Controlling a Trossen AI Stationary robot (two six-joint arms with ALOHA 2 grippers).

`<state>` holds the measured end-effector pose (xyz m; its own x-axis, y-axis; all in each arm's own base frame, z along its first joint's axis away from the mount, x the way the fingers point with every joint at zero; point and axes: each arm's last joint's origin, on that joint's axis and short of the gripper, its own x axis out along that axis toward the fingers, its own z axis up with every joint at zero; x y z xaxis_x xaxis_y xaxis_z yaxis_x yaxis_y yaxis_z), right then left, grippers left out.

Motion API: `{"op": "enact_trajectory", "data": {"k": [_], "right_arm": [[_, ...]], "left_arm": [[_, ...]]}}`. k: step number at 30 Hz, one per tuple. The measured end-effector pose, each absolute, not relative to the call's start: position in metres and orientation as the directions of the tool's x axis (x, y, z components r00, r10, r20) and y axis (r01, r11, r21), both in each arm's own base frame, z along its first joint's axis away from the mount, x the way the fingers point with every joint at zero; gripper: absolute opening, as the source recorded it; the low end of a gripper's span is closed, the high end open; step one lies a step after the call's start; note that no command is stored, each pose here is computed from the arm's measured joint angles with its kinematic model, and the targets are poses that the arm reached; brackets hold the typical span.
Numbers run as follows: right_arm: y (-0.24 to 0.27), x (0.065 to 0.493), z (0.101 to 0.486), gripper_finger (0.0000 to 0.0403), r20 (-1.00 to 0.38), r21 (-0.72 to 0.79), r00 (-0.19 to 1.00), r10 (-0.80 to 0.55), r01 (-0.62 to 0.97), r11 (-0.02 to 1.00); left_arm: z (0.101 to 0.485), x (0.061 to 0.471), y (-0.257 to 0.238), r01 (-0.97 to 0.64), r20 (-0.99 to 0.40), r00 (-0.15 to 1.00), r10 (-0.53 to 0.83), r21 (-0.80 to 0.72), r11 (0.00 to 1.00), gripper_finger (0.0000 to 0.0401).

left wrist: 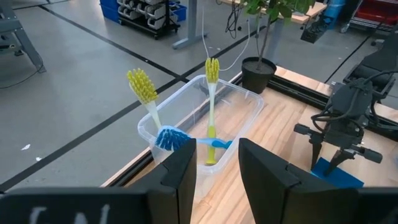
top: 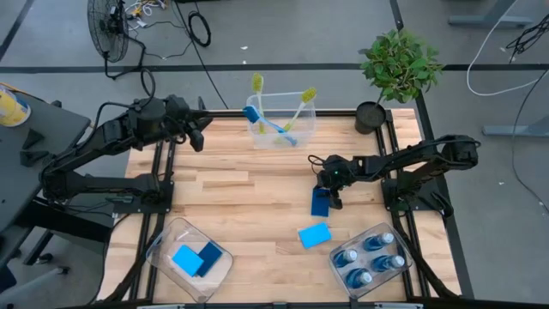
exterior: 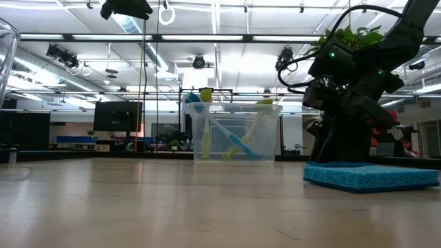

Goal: Pick & Place Kitchen Sink Supplies
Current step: Put the blue sponge into the bottom left transparent bin

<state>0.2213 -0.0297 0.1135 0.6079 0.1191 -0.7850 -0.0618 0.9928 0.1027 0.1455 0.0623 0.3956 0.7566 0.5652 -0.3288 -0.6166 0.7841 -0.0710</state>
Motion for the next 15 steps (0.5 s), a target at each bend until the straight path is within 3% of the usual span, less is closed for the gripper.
{"op": "enact_trajectory", "data": {"k": [15], "right_arm": [[-0.0303,0.2210,0.1130,0.0053,-0.791,0.078,0.605,0.096,-0.056,0.995]], "left_arm": [[0.3957,0.1450,0.0629,-0.636,-0.326,0.742,0.586,-0.063,0.769,0.0124]]}}
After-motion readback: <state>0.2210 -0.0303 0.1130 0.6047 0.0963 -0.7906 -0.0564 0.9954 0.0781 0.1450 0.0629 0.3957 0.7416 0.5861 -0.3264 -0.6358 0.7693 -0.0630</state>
